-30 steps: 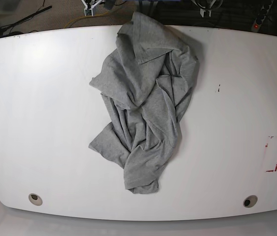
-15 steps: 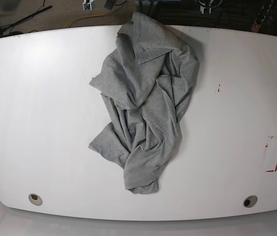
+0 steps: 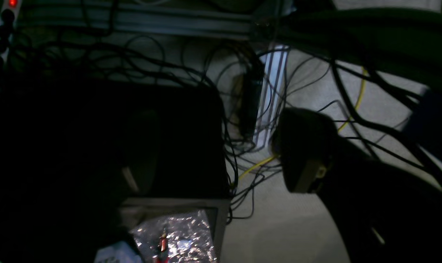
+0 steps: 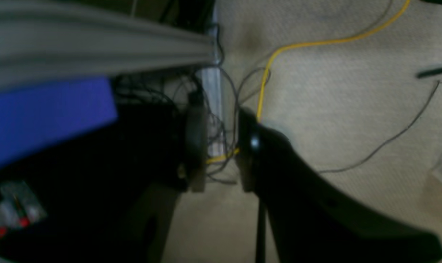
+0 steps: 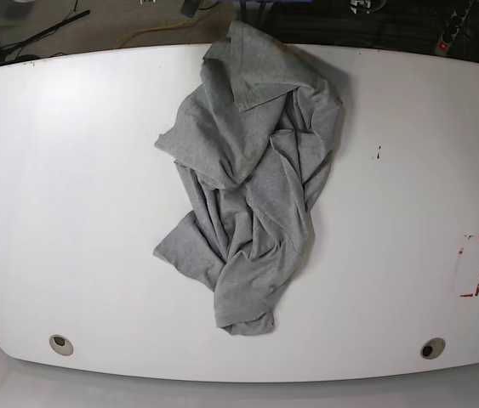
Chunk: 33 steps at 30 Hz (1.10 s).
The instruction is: Fold the T-shirt properly
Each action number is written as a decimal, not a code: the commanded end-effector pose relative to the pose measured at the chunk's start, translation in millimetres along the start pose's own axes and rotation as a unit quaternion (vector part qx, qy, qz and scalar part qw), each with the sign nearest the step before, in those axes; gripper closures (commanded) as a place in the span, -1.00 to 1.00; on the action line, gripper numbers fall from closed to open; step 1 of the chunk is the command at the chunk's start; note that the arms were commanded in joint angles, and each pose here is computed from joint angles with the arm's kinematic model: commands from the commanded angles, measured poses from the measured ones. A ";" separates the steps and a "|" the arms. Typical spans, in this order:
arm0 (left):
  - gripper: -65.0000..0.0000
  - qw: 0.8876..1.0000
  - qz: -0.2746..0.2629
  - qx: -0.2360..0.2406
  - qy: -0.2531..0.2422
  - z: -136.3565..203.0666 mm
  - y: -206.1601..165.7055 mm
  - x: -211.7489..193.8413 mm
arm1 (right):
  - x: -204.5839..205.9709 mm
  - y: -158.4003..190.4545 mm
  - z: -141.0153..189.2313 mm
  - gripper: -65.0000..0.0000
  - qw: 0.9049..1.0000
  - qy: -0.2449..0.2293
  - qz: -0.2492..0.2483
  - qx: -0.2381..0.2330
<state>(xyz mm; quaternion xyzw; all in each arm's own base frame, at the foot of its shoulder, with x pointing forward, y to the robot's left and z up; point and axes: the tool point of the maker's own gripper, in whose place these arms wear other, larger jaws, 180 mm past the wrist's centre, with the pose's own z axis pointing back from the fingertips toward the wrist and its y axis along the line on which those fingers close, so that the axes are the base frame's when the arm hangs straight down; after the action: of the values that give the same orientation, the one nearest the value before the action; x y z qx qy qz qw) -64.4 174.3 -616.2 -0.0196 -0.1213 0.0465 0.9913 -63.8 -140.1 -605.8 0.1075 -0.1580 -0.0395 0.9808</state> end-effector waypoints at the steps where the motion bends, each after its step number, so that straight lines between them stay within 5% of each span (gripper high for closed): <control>1: -0.41 1.000 -0.008 0.008 -0.008 14.6 8.7 -6.5 | -4.6 -1.5 13.0 0.60 1.000 -0.007 0.002 0.000; 16: -0.41 0.992 -0.065 0.003 -0.109 109.0 2.4 25.4 | 5.2 16.7 80.7 0.60 0.997 -0.061 0.042 0.012; 33: -0.41 0.975 -0.091 0.006 -0.201 201.9 -2.2 84.2 | 56.7 36.8 161.7 0.60 0.987 -0.157 -0.024 0.031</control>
<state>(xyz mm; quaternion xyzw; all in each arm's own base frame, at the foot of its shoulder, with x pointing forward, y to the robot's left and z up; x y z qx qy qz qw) -36.0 180.1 -414.7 0.0021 -0.3024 -0.0508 0.9518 -59.9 -144.4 -445.8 0.1258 -0.2969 -0.0694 0.9440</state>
